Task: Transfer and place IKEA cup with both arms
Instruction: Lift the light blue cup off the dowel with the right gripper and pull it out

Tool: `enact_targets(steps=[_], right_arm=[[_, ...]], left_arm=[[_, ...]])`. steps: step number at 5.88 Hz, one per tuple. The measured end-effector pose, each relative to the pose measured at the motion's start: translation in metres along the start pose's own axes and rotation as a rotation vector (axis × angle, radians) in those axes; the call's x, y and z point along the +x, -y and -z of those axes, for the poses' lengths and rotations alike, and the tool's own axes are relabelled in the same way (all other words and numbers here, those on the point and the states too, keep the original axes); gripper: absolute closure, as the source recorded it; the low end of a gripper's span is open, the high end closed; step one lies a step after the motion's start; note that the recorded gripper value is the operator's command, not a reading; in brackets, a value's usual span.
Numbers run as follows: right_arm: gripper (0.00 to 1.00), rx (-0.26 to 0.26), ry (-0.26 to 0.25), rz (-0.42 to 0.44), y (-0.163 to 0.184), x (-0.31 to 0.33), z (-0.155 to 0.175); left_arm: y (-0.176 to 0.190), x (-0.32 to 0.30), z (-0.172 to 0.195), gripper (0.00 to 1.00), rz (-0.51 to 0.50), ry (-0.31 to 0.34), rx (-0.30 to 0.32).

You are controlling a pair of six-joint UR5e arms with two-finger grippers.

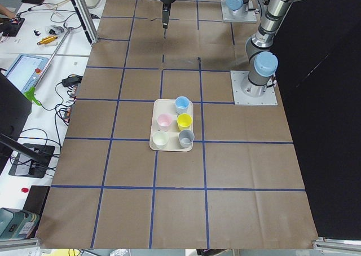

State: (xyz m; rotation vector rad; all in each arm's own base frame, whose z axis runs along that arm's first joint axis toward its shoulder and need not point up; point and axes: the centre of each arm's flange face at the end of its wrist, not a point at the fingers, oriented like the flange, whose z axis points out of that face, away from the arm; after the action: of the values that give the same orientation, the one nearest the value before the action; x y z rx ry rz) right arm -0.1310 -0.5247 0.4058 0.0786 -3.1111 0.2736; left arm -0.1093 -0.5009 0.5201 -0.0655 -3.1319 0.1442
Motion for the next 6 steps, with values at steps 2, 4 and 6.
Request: enact_targets(steps=[2, 4, 6], right_arm=[[0.54, -0.136, 0.139, -0.014, -0.016, -0.019, 0.049], [0.54, -0.256, 0.462, -0.042, -0.031, -0.054, 0.089], [0.54, -0.373, 0.864, -0.096, -0.045, -0.09, 0.09]], left_arm=[[-0.004, 0.001, 0.007, 0.02, 0.001, -0.004, 0.013], [-0.009, 0.003, 0.016, 0.02, 0.006, -0.059, 0.027], [-0.012, 0.006, 0.018, 0.02, 0.017, -0.135, 0.026]])
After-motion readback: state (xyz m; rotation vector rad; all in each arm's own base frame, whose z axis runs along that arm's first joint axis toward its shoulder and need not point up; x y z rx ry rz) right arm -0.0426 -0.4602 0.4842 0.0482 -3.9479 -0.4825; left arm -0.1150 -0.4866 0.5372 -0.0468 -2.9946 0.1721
